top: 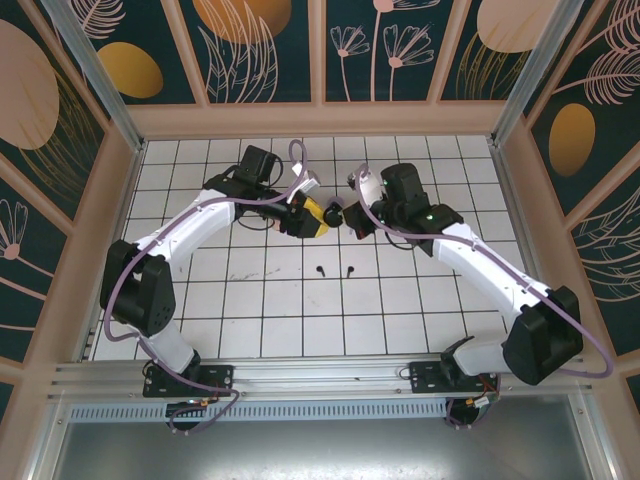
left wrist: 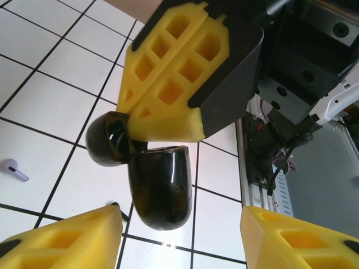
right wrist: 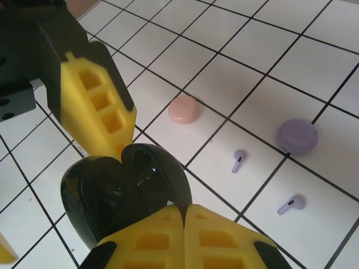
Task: Insert the wireless bluetooth earbuds into the charging case
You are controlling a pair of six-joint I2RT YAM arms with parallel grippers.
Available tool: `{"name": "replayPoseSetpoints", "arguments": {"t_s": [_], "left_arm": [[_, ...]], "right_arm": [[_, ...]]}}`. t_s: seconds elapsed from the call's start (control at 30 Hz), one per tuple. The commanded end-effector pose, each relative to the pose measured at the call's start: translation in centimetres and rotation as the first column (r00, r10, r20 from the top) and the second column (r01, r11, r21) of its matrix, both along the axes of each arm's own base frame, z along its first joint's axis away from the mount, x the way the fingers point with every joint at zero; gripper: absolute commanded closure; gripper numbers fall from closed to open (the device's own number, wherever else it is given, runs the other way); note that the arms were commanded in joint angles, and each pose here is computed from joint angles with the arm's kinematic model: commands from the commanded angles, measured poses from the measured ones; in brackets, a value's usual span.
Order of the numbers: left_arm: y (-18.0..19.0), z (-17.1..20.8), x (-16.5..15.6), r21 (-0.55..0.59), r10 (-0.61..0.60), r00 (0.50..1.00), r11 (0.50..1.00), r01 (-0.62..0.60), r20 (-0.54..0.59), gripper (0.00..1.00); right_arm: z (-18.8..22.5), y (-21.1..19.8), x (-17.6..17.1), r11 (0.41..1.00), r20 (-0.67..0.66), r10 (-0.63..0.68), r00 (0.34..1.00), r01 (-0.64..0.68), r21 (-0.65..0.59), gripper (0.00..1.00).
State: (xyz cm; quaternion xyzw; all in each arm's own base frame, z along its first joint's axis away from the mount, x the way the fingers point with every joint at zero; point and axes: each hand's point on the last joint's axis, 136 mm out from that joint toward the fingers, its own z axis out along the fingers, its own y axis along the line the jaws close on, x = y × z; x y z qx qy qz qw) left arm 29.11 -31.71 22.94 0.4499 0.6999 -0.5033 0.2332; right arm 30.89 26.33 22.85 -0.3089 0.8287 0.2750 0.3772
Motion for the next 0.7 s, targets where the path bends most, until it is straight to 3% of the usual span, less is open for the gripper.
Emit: {"name": "replayPoseSetpoints", "arguments": {"t_s": [0.0, 0.67], "left_arm": [[-0.3, 1.3, -0.3, -0.04, -0.041, 0.999, 0.998, 0.041, 0.02, 0.42], [-1.0, 0.4, 0.9, -0.05, -0.033, 0.999, 0.998, 0.033, 0.016, 0.52]], "right_arm": [[1.4, 1.1, 0.1, 0.999, 0.019, 0.029, 0.999, -0.03, 0.024, 1.0], [0.9, 2.3, -0.2, 0.999, 0.009, 0.054, 0.998, -0.054, -0.006, 1.0]]}}
